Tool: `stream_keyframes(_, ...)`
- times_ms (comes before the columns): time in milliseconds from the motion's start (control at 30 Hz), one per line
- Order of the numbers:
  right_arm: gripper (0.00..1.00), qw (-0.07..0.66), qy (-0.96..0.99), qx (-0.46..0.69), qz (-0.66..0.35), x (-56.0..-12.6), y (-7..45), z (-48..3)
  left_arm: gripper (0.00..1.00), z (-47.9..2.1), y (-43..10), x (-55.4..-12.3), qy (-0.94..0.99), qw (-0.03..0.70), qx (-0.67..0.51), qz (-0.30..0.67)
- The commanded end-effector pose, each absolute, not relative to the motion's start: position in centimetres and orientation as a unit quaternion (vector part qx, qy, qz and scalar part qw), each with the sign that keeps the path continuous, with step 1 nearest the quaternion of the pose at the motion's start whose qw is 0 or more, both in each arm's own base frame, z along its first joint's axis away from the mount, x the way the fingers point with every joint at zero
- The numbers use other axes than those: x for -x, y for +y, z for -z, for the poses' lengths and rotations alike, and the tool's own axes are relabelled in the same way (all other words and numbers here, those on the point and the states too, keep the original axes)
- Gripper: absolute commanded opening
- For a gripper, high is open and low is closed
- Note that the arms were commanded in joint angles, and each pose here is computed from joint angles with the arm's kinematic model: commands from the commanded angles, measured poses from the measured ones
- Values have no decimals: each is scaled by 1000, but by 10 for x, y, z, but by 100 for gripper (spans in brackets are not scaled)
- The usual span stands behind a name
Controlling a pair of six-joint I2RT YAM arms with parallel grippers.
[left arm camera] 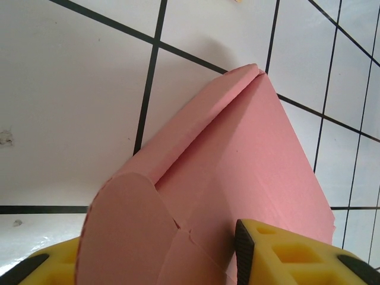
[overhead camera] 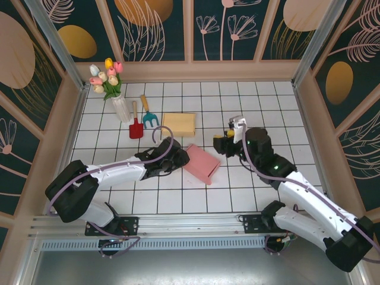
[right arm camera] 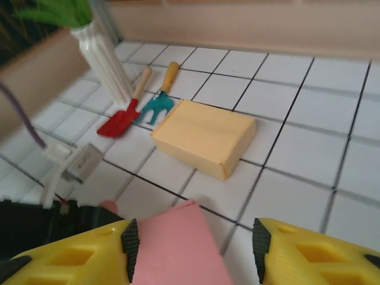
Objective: Fold the paper box
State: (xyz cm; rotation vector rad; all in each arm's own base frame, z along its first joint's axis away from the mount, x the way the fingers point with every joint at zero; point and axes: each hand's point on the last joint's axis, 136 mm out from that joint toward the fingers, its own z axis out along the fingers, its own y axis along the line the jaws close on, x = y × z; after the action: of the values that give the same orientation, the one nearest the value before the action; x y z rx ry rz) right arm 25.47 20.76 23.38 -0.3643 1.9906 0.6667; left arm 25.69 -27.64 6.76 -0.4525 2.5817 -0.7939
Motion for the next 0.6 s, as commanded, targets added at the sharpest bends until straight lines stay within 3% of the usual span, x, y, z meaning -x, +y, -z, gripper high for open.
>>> stream_keyframes(0,57,441,827,-23,-349,-254,207,-197,45,-67,-273,-256,927,203,161,270)
stream_keyframes(300,62,417,853,-62,-308,-234,198,-121,45,-69,-264,-258,924,225,165,260)
stream_keyframes(567,64,404,858,-61,-311,-228,206,-100,44,-57,-264,-255,928,217,164,255)
